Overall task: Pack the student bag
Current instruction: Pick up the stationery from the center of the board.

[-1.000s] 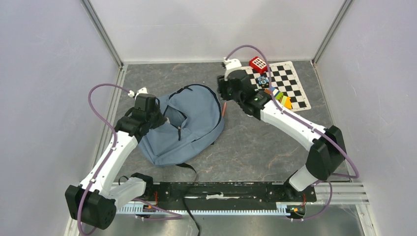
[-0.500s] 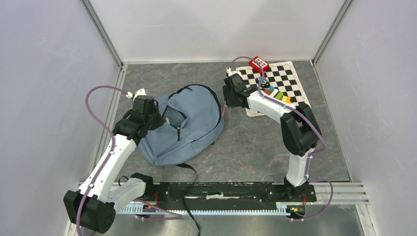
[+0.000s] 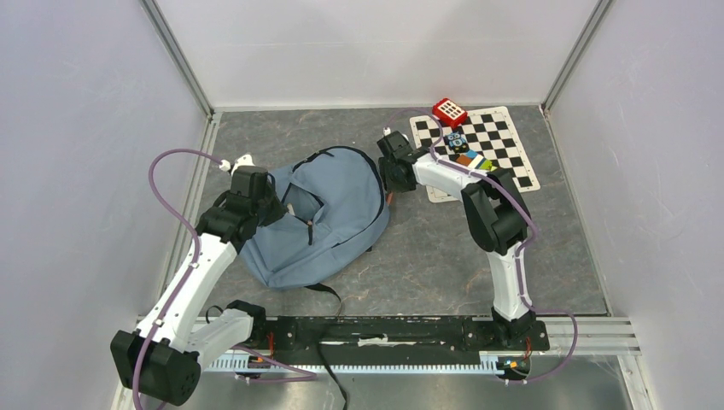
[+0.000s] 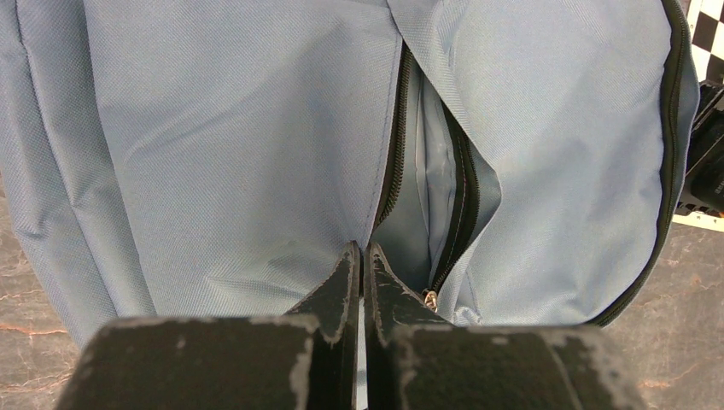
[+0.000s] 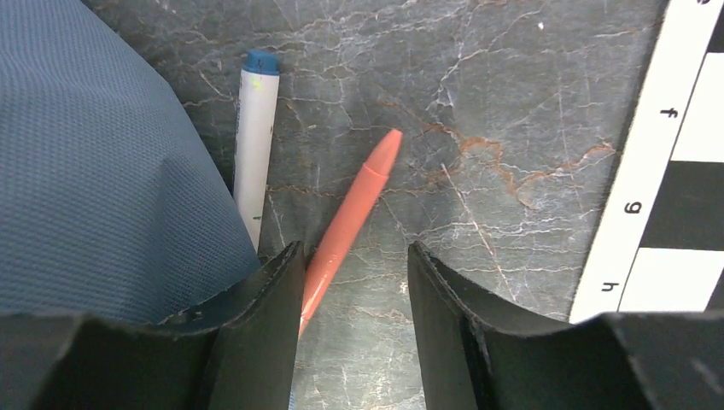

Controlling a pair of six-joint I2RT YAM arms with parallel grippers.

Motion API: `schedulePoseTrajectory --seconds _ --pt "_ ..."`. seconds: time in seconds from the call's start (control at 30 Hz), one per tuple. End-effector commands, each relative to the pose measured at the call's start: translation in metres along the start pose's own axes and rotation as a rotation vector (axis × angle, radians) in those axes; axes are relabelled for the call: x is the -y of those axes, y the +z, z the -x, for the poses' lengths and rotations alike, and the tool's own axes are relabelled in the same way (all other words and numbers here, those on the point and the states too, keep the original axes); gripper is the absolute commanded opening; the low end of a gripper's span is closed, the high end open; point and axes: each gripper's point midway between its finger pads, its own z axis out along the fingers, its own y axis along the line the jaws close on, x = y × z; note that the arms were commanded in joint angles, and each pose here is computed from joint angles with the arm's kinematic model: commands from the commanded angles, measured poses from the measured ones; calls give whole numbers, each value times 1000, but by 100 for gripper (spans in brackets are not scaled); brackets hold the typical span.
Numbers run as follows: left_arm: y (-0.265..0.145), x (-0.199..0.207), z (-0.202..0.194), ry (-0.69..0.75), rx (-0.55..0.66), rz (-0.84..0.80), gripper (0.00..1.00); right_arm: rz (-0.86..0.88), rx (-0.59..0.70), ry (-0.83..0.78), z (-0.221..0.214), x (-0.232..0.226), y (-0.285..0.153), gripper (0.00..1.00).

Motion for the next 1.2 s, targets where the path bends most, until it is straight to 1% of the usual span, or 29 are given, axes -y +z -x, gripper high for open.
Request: schedulePoseTrajectory --seconds 0.0,0.17,0.3,0.53,0.7,0.73,0.83,0.97,1.17 --pt "-3 2 10 -22 39 -10 2 4 28 -1 12 -10 -5 52" --pt "-2 2 8 -19 34 -9 2 2 23 -38 9 -19 -3 52" --pt "-2 1 7 -20 34 -8 2 -10 2 -65 3 -23 2 49" --pt "-5 -3 6 -30 43 -3 2 -28 -15 -86 -6 -17 4 42" --pt "-8 -6 5 -29 47 3 2 -45 -12 -112 -4 -9 3 31" --pt "-9 -6 5 -30 48 4 2 -59 -8 -123 -3 -4 1 30" --pt "-9 -7 6 -32 52 6 2 -63 -30 -116 -11 10 -1 29" --pt "-10 -8 6 -32 53 8 2 -35 -70 -62 -24 24 0 31" --pt "-10 -7 6 -31 49 6 2 49 -104 -19 -35 19 6 29"
